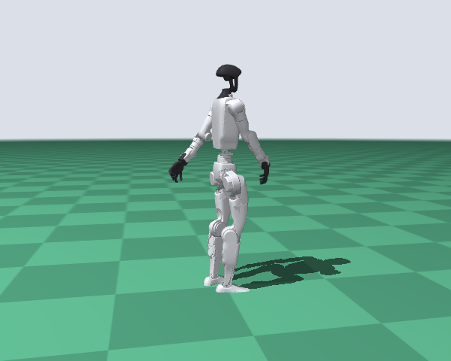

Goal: Upper body actions

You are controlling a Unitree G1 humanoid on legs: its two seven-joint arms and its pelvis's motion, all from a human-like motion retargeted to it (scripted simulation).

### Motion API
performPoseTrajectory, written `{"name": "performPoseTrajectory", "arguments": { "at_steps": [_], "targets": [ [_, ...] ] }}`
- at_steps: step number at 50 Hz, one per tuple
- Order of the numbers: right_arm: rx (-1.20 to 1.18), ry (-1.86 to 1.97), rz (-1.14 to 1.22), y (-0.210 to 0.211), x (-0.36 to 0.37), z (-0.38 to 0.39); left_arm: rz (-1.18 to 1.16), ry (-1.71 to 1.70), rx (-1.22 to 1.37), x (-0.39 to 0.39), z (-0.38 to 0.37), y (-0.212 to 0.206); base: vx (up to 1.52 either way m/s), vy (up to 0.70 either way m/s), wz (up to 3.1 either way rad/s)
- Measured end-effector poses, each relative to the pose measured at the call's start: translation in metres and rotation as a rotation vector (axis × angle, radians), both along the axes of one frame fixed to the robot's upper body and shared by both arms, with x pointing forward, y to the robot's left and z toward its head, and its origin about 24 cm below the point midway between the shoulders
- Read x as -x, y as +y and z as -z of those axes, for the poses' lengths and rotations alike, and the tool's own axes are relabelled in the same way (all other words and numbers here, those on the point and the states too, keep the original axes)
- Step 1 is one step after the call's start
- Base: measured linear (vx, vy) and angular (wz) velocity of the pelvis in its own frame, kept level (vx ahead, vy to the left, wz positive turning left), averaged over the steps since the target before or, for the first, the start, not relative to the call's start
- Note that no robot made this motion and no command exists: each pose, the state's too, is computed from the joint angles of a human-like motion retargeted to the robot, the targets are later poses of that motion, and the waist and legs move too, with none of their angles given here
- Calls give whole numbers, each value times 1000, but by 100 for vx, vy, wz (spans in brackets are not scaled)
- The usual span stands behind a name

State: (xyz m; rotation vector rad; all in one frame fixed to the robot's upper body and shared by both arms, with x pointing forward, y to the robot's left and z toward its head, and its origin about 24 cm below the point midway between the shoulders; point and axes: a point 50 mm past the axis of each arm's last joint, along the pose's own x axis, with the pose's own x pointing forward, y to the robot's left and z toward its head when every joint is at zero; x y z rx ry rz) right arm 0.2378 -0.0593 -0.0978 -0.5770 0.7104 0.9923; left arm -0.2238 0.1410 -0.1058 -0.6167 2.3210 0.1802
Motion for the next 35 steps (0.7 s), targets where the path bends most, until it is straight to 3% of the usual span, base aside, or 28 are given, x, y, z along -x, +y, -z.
{"name": "performPoseTrajectory", "arguments": {
  "at_steps": [7,13,19,25,30,35],
  "targets": [
    [-60,-61,-77,20,-8,-14,-156,77,-131,1,-1,-9,0,0,0],
    [198,122,-12,-33,71,47,176,-188,-222,-106,48,39,0,1,6],
    [649,607,202,-128,220,79,458,-729,-230,-296,64,48,-3,2,7],
    [958,972,573,-190,354,46,535,-1335,-320,-461,9,25,-2,1,-13],
    [1040,1068,810,-205,412,19,721,-1529,-492,-515,-34,40,-1,0,-14],
    [1095,1067,930,-206,423,13,782,-1413,-484,-486,-12,51,0,0,0]
  ]
}}
